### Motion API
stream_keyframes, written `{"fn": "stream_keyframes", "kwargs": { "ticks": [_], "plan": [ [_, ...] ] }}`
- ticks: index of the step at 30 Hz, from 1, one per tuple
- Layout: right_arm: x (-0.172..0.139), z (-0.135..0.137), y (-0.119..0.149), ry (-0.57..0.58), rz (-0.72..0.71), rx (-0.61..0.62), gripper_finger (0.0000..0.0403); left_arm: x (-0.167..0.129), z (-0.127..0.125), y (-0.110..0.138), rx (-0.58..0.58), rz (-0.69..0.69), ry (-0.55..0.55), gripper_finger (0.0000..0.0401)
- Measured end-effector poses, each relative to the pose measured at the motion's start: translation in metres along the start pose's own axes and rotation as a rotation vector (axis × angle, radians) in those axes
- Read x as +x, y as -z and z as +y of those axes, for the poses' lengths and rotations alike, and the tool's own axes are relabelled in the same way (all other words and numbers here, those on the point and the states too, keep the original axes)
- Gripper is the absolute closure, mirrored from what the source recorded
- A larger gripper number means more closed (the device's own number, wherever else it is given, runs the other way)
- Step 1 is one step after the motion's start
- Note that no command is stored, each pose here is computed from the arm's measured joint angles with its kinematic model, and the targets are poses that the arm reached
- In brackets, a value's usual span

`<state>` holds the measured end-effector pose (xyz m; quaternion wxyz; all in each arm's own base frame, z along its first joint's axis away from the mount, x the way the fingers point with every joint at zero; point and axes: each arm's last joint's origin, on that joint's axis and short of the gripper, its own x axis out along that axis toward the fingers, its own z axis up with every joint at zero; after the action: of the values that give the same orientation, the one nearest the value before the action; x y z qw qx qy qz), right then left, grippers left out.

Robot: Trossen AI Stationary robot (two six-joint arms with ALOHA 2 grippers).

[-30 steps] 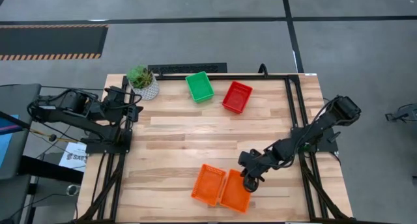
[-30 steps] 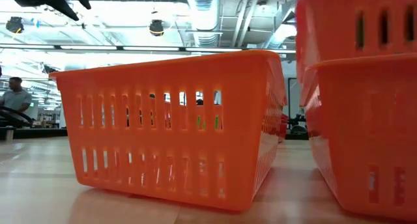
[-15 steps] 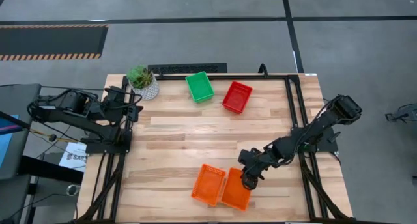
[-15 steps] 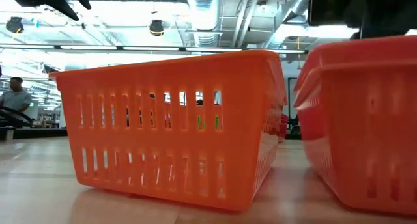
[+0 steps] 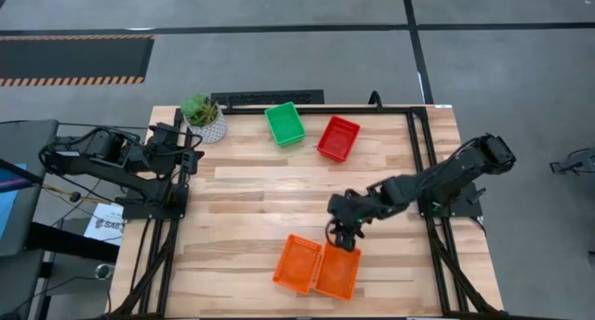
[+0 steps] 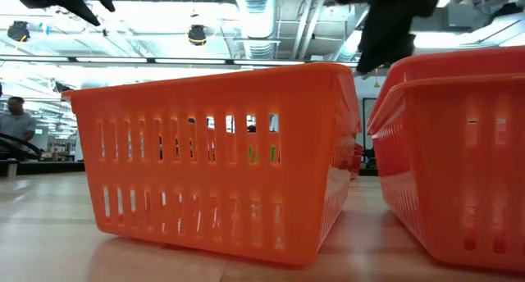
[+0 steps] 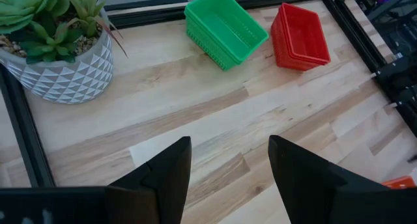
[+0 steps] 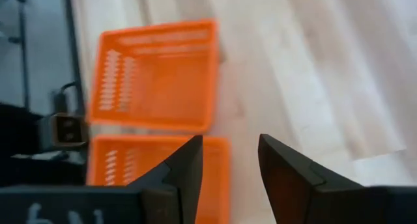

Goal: Stack baskets by color
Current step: Stack the left orange bin on the orange bins

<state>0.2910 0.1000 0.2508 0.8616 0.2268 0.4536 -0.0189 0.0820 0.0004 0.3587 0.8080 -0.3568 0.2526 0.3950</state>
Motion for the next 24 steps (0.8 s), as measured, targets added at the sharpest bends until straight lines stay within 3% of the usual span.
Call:
{"fn": "stream_keyframes", "kwargs": {
  "ticks": [9, 24],
  "plan": [
    [0.018, -0.014, -0.014, 0.026, -0.030, -0.025, 0.0228, 0.000, 0.000, 0.000, 0.000, 0.010, 0.004, 0.0209],
    [0.080, 0.014, -0.047, 0.060, 0.038, -0.180, 0.0212, 0.001, -0.001, 0.001, 0.026, 0.037, 0.011, 0.0209]
  ]
}}
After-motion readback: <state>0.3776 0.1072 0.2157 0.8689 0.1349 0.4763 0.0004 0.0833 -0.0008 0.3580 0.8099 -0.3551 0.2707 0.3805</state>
